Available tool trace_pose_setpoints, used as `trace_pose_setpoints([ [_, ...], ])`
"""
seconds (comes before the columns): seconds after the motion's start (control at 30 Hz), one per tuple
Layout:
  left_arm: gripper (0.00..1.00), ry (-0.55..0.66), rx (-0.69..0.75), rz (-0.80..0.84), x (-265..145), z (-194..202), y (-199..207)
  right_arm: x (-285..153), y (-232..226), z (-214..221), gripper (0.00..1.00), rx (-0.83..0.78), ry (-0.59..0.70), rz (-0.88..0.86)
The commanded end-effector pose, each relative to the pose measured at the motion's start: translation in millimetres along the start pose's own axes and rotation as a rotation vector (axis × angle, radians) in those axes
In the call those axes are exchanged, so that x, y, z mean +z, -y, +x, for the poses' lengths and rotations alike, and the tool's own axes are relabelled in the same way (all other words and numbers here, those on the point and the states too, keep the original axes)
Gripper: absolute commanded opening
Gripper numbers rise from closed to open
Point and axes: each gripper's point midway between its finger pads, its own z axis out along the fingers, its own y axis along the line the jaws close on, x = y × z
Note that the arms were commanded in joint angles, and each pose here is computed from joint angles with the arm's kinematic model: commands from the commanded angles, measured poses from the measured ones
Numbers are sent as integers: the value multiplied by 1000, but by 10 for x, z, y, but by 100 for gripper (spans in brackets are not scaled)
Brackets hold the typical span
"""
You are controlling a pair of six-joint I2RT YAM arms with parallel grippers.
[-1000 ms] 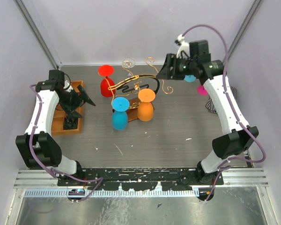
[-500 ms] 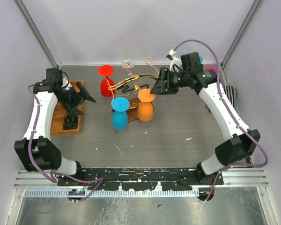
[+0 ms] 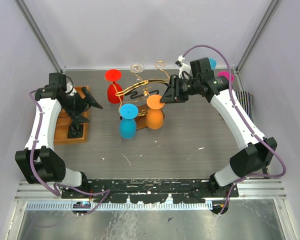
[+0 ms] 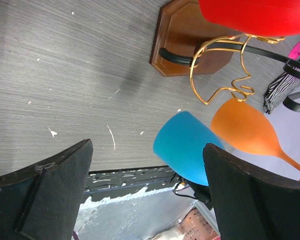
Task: Take the wine glass off the wine glass rack
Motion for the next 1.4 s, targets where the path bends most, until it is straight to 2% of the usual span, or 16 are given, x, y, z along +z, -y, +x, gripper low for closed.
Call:
trace_pose_setpoints([
  [0.0,98,-2,16,40,-40,33,48,-55,-139,-67,39,-28,42,-41],
  [0.2,98,-4,15,46,-31,31,61,-8,-148,-45,33,-25,33,-66],
  [0.73,98,-18,13,45,12,56,33,102,-47,-17,35,-2,20,-54],
  [0.77,98,-18,13,45,10,56,32,105,-60,-17,33,-3,21,-62],
  [0.93,98,-17,15,45,10,55,34,88,-109,-64,12,-6,42,-78],
  [1.03,98,-16,18,42,8,57,26,60,-212,-111,3,1,60,-122],
  [1.37,98,-22,23,38,10,73,11,-17,-371,-320,1,62,133,-212],
])
